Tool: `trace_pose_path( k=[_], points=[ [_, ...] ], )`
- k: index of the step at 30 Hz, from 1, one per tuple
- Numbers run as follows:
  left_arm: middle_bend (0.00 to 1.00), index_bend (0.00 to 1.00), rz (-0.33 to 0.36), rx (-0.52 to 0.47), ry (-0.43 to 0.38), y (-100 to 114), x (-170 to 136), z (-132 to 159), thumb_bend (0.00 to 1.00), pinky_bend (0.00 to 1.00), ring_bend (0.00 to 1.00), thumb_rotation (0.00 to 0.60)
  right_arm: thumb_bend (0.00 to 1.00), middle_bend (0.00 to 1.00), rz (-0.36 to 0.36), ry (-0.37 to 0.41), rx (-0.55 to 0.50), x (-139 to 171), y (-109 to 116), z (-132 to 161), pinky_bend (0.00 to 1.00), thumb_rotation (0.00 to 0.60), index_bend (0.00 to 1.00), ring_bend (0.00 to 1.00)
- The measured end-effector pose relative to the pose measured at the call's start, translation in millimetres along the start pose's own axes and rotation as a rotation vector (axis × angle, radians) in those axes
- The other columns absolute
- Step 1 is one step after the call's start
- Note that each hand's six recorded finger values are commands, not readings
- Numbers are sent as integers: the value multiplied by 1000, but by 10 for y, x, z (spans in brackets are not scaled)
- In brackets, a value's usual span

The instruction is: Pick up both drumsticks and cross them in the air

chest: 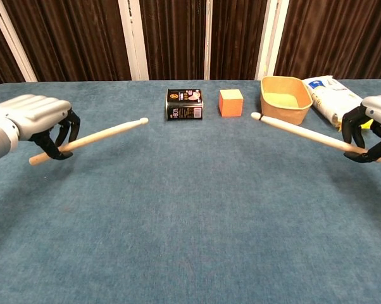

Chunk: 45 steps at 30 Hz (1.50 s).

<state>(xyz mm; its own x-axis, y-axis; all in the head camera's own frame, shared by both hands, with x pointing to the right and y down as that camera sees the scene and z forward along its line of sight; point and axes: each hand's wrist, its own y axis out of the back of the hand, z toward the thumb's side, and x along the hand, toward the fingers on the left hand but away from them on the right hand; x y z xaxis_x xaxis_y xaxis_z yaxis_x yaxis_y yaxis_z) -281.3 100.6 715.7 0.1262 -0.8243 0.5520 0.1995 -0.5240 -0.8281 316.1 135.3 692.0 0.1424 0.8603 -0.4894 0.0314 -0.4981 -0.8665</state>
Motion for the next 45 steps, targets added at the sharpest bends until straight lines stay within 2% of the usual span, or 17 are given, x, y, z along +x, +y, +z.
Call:
trace_pose_path(
  k=[10, 20, 26, 37, 45],
  points=[
    [783, 717, 114, -45, -125, 377, -67, 194, 556, 954, 886, 600, 468, 671, -47, 9, -47, -32, 87, 163, 821, 600, 808, 914],
    [785, 718, 208, -73, -279, 877, -185, 641, 557, 954, 887, 600, 468, 675, -104, 28, -89, -169, 304, 416, 821, 600, 812, 914],
    [785, 719, 258, -86, -339, 1140, -222, 888, 556, 954, 887, 600, 468, 675, -127, 12, -109, -278, 461, 522, 821, 600, 812, 914],
    [788, 720, 286, -80, -371, 1390, -195, 1207, 556, 954, 887, 600, 471, 675, -159, 41, -147, -338, 655, 797, 820, 600, 812, 914],
    [789, 720, 289, -90, -343, 1455, -163, 1282, 557, 954, 887, 600, 473, 675, -197, 57, -187, -332, 866, 920, 820, 600, 812, 914]
  ],
)
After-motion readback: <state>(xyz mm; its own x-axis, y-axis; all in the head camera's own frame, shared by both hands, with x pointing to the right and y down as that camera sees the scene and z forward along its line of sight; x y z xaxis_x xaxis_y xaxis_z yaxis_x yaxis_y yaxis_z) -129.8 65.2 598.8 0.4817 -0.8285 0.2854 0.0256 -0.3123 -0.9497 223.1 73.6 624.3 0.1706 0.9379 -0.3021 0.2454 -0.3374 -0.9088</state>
